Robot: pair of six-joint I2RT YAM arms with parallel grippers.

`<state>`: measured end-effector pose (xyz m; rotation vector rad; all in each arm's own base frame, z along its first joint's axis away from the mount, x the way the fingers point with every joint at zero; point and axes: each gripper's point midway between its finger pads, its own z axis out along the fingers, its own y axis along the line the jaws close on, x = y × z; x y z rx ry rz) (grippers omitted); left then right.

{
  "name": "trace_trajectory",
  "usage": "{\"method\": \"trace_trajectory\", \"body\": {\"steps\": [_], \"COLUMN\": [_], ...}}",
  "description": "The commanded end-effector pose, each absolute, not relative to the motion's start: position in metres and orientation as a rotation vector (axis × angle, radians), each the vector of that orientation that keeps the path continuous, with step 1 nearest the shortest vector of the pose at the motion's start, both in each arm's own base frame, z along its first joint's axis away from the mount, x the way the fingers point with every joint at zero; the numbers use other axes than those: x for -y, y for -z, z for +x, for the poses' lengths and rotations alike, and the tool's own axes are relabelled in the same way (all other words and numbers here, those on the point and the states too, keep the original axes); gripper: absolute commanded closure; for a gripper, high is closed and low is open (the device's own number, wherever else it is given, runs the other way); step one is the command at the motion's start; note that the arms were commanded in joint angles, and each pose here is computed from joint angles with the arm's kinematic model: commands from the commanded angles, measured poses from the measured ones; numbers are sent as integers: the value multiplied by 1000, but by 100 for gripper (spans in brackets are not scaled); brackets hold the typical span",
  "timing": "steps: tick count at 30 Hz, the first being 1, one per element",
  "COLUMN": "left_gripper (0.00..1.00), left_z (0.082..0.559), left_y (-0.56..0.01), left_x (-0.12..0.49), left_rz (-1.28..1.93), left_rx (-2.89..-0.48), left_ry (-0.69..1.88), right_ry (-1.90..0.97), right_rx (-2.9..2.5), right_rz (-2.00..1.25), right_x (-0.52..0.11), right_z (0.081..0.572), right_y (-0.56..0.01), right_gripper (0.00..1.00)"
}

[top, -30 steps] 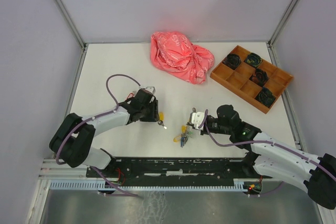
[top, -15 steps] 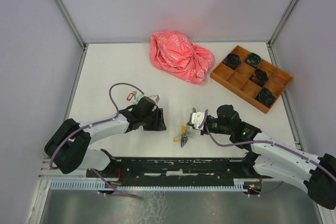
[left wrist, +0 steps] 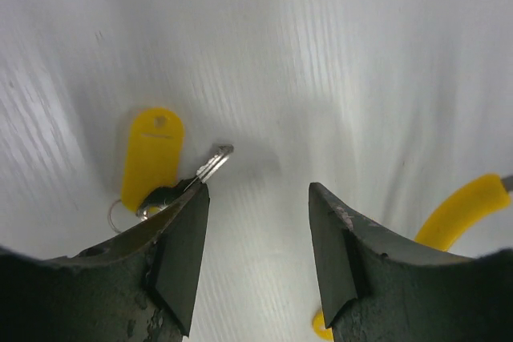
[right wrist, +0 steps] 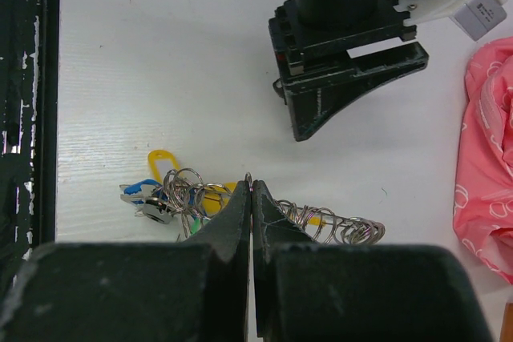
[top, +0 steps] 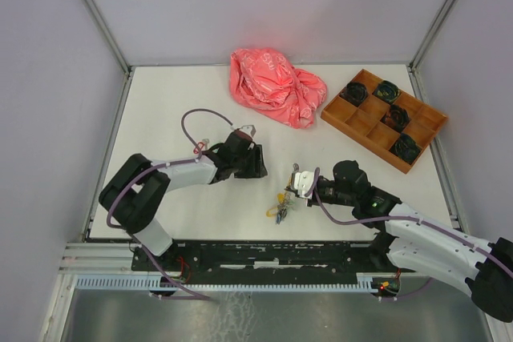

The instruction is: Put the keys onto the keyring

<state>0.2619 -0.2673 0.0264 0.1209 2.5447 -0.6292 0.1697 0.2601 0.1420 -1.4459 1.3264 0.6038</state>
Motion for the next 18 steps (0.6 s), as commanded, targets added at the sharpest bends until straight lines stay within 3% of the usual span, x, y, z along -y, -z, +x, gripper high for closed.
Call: {"method": "trace_trajectory", "body": {"steps": [1, 11, 18], "left_gripper": [40, 38, 35], "left_z": [299, 295, 275], "left_y": [-28, -61, -66], "left_x": [267, 255, 224], "left_rz": [181, 382, 613], "left_rx": [-2459, -2379, -2378], "left_ry": [534, 472, 270], "right_ry": [-594, -602, -614], "right_rx": [-1213, -1216, -1210], "right_rz": [-1392, -1399, -1406], "right_x": [-270, -271, -273], "right_z": [177, 176, 174], "right_y": [-182, -180, -180], "right_gripper": [99, 99, 99]}}
